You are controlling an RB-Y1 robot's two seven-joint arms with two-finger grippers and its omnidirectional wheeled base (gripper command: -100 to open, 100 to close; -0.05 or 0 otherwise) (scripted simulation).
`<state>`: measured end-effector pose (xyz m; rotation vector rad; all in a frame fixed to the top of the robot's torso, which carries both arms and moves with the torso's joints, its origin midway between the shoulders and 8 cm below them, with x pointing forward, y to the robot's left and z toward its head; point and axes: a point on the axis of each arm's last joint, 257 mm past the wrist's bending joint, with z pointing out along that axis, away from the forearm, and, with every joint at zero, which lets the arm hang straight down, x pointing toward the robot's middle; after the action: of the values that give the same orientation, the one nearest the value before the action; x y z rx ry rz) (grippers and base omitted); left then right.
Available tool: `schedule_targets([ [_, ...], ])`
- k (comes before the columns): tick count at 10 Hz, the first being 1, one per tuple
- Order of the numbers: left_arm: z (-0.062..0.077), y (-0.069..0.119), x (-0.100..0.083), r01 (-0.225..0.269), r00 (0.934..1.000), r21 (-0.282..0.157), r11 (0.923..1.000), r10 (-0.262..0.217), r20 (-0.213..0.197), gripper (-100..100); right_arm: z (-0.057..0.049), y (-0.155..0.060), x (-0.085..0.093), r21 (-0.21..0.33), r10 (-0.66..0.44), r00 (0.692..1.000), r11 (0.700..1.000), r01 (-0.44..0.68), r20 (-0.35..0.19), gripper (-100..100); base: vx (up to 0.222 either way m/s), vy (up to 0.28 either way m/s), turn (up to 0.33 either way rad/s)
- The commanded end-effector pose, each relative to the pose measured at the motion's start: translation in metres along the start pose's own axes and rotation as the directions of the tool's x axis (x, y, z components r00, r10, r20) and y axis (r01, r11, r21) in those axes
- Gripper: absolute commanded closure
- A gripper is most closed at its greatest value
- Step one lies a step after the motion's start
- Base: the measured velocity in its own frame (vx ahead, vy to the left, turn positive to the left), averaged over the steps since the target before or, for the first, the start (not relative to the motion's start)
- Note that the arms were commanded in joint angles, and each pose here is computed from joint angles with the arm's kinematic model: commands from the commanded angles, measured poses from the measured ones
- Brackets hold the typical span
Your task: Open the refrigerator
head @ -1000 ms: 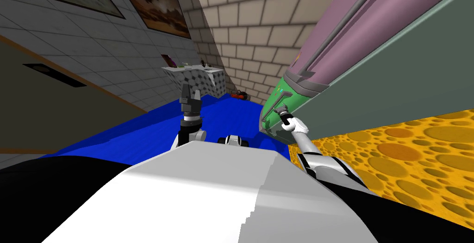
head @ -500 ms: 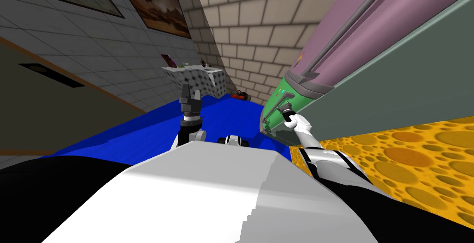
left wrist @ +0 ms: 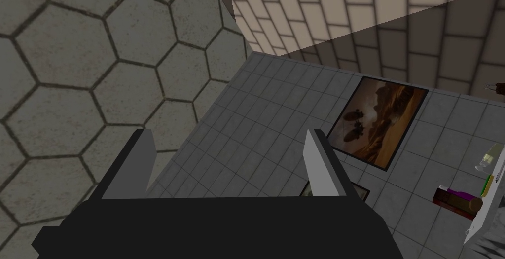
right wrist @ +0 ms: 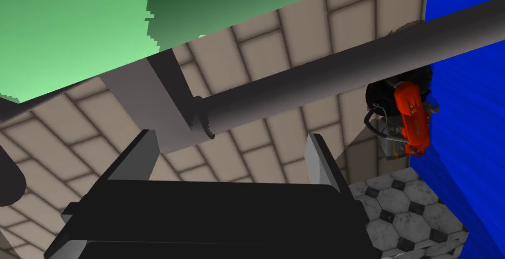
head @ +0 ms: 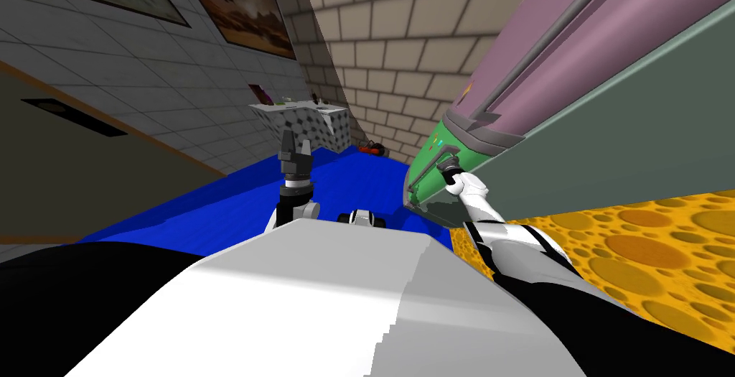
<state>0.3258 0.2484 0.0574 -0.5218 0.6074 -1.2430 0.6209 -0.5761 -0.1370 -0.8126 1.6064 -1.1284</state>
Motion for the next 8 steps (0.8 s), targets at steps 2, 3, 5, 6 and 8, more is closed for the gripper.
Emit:
schedule_targets([
  [2, 0.000, 0.000, 0.000, 0.000, 1.0000, 0.000, 1.0000, 0.000, 0.000, 0, 0.010, -0.041, 0.014, 0.045, -0.128, 0.989, 0.990, 0.131, -0.069, -100, 0.048, -0.009, -0.001],
  [3, 0.000, 0.000, 0.000, 0.000, 1.0000, 0.000, 1.0000, 0.000, 0.000, 0, 0.011, -0.046, 0.015, 0.050, -0.141, 0.987, 0.988, 0.145, -0.076, -100, 0.053, -0.021, -0.003],
  [5, 0.000, 0.000, 0.000, 0.000, 1.0000, 0.000, 1.0000, 0.000, 0.000, 0, 0.011, -0.044, 0.014, 0.049, -0.143, 0.987, 0.988, 0.147, -0.075, -100, 0.025, -0.010, 0.001],
  [6, 0.000, 0.000, 0.000, 0.000, 1.0000, 0.000, 1.0000, 0.000, 0.000, 0, 0.011, -0.045, 0.015, 0.050, -0.144, 0.987, 0.988, 0.148, -0.077, -100, 0.000, 0.000, 0.000],
  [8, 0.000, 0.000, 0.000, 0.000, 1.0000, 0.000, 1.0000, 0.000, 0.000, 0, 0.008, -0.059, 0.040, 0.071, -0.133, 0.980, 0.987, 0.145, -0.147, 100, 0.044, 0.050, 0.115],
])
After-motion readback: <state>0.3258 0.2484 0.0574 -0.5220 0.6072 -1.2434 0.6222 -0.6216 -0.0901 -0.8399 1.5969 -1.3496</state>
